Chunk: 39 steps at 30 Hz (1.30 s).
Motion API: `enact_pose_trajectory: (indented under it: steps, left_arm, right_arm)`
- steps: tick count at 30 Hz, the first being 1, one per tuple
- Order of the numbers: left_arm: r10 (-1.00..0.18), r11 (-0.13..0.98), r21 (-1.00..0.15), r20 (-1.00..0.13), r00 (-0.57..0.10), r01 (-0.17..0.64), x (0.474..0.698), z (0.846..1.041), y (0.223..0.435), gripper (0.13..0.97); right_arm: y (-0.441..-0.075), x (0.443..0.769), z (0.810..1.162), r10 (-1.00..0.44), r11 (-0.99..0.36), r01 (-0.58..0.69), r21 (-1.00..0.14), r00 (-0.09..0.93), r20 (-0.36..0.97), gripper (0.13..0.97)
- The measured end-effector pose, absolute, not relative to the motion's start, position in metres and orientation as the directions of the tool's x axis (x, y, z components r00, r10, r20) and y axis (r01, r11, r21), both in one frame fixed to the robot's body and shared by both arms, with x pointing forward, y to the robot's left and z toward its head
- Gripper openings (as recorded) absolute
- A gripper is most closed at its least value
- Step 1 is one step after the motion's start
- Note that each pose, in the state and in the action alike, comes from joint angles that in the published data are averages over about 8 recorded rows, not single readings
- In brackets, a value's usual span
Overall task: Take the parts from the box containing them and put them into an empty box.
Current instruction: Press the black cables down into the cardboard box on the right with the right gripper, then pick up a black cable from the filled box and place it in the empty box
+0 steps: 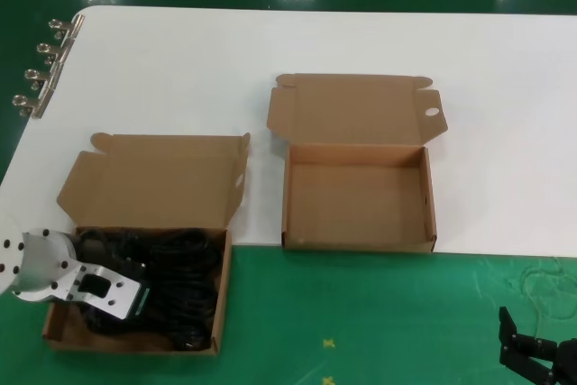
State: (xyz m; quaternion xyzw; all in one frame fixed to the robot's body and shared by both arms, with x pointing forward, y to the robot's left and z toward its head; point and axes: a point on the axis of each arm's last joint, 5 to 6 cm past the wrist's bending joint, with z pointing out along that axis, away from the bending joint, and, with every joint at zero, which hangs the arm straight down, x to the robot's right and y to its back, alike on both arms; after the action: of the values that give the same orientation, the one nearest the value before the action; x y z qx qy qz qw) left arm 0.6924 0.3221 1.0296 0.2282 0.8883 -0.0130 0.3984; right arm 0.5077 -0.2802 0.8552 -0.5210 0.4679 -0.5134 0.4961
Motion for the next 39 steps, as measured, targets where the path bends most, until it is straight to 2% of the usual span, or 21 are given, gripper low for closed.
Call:
enact_pose_trajectory:
  steps: [7, 16, 21, 27, 33, 39]
  left_arm:
    - [0.400, 0.893, 0.161, -0.710, -0.580, 0.420, 0.693, 1.026, 0.323, 0.315]
    - [0.404, 0.892, 0.166, -0.710, -0.577, 0.421, 0.694, 1.026, 0.326, 0.211]
    - [0.410, 0.889, 0.173, -0.713, -0.569, 0.423, 0.691, 1.031, 0.328, 0.209]
    - [0.409, 0.884, 0.175, -0.737, -0.538, 0.433, 0.685, 1.051, 0.323, 0.208]
    - [0.399, 0.877, 0.164, -0.773, -0.494, 0.452, 0.677, 1.074, 0.306, 0.207]
    - [0.387, 0.860, 0.145, -0.810, -0.440, 0.490, 0.672, 1.090, 0.264, 0.207]
  right_arm:
    - [-0.280, 0.508, 0.855, -0.997, -0.070, 0.022, -0.997, 0.035, 0.071, 0.966]
    - [-0.280, 0.508, 0.855, -0.997, -0.070, 0.022, -0.997, 0.035, 0.071, 0.966]
    - [-0.280, 0.508, 0.855, -0.997, -0.070, 0.022, -0.997, 0.035, 0.071, 0.966]
    - [-0.280, 0.508, 0.855, -0.997, -0.070, 0.022, -0.997, 0.035, 0.071, 0.966]
    - [-0.280, 0.508, 0.855, -0.997, -0.070, 0.022, -0.997, 0.035, 0.071, 0.966]
    - [-0.280, 0.508, 0.855, -0.997, -0.070, 0.022, -0.997, 0.035, 0.071, 0.966]
